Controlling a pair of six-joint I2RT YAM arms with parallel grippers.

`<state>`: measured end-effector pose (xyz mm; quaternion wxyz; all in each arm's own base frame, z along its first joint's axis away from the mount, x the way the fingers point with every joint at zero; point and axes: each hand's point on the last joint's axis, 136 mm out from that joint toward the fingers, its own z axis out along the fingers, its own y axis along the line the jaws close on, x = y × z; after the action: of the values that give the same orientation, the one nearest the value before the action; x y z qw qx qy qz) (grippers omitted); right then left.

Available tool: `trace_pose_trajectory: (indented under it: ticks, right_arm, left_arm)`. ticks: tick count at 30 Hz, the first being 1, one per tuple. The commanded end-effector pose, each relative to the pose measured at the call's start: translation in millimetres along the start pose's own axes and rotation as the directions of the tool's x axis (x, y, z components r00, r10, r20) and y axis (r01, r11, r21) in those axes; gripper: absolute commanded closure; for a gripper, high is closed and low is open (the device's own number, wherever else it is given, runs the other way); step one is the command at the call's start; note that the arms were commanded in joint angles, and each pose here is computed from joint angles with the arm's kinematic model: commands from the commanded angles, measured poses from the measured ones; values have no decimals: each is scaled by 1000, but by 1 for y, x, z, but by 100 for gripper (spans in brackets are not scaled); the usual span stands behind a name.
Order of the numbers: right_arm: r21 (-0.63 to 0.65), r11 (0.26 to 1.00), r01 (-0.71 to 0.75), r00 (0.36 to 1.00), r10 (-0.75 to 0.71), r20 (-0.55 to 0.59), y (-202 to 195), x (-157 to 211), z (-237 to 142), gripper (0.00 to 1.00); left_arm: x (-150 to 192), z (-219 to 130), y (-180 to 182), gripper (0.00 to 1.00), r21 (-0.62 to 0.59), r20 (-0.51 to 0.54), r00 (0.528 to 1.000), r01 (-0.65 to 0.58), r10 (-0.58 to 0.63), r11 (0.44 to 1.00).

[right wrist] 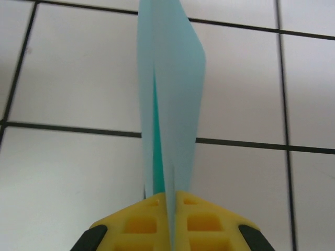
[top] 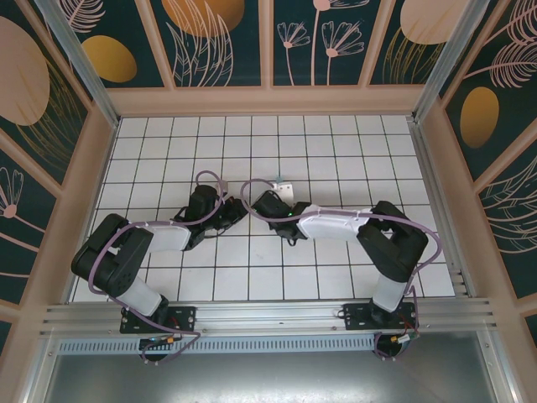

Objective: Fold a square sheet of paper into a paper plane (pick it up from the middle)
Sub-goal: Fold the wing for the fifth time at the center of the table.

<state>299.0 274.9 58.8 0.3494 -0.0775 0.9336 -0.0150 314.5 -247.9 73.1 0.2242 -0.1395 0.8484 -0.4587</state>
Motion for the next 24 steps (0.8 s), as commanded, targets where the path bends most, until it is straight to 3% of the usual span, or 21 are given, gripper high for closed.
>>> trace_pose_trajectory:
  ticks: [1,6,17,24]
  right_arm:
    - [-94,995,44,999,-45,-2,26,-2,-1,94]
    - [-249,967,63,997,-70,-17,55,4,-3,94]
    - [-507,862,19,994,-70,-82,79,22,-3,95]
    - [-564,825,20,994,-78,-79,83,23,-4,94]
  left_arm:
    - [-3,0,-1,85,-4,15,1000,-1,1,1000]
    - [-2,-2,2,85,-9,23,1000,4,-4,1000]
    - [5,0,5,86,1,-8,1000,4,-4,1000]
    - [5,6,7,91,-5,-19,1000,8,-8,1000]
